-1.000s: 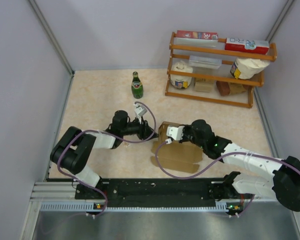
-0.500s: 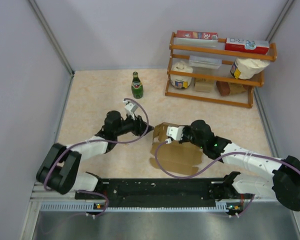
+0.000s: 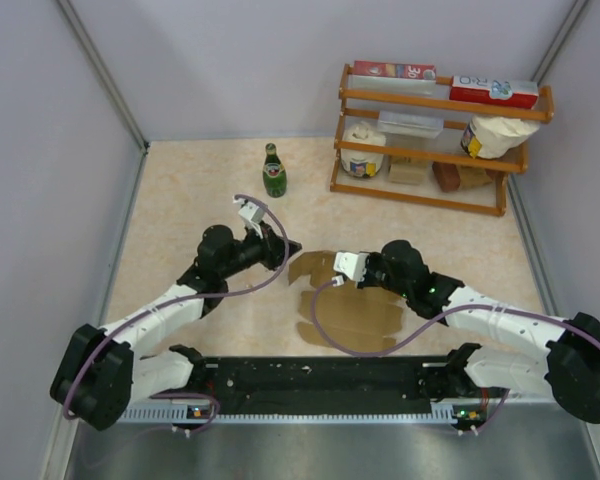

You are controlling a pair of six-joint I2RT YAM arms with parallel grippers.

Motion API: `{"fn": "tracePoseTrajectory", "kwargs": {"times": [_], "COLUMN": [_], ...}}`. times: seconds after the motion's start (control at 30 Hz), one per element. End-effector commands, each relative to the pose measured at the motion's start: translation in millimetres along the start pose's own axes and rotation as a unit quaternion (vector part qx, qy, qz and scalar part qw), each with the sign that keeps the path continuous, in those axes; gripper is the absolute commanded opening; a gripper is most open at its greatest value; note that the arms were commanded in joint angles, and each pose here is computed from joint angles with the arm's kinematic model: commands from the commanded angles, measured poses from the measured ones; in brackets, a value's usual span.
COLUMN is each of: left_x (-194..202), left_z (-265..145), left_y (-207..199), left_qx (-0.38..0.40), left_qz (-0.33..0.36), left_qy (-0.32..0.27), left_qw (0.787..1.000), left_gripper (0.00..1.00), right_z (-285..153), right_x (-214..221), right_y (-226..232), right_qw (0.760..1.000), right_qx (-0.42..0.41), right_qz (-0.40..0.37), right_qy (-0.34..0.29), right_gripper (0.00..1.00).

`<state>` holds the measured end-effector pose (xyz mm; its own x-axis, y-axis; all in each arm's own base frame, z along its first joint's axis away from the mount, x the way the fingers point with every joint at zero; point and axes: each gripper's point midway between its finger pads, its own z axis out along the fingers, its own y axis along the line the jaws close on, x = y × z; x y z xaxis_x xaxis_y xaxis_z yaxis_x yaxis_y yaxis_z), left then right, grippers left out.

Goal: Fold the paper box

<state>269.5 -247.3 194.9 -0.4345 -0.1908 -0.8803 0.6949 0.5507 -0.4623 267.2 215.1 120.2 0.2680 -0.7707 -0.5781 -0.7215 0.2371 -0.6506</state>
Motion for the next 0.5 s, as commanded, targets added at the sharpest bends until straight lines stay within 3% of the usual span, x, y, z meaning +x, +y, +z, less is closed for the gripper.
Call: {"fn": "tracePoseTrajectory", "kwargs": {"times": [0.0, 0.03, 0.47], "left_x": [-2.0, -0.2, 20.9], "left_z": [14.5, 18.6, 51.2], "left_y": [-9.4, -11.1, 5.6], "left_qx": [-0.001, -0.004, -0.071], "left_qz": [-0.002, -0.001, -0.008], "left_qy": [0.003, 0.009, 0.064], "left_qw": [1.000, 1.000, 0.995], "left_gripper": [0.04, 0.00, 0.00], "right_z": [-5.1, -5.7, -9.9], "right_x": [-32.8, -33.7, -39.8], "right_y": [-9.6, -9.7, -12.5], "right_qw": [0.998, 0.998, 0.997], "right_qx": [0.003, 0.002, -0.002], "right_qz": [0.024, 0.025, 0.038], "right_qy": [-0.056, -0.058, -0.063], "right_gripper": [0.00, 0.00, 0.00]}}
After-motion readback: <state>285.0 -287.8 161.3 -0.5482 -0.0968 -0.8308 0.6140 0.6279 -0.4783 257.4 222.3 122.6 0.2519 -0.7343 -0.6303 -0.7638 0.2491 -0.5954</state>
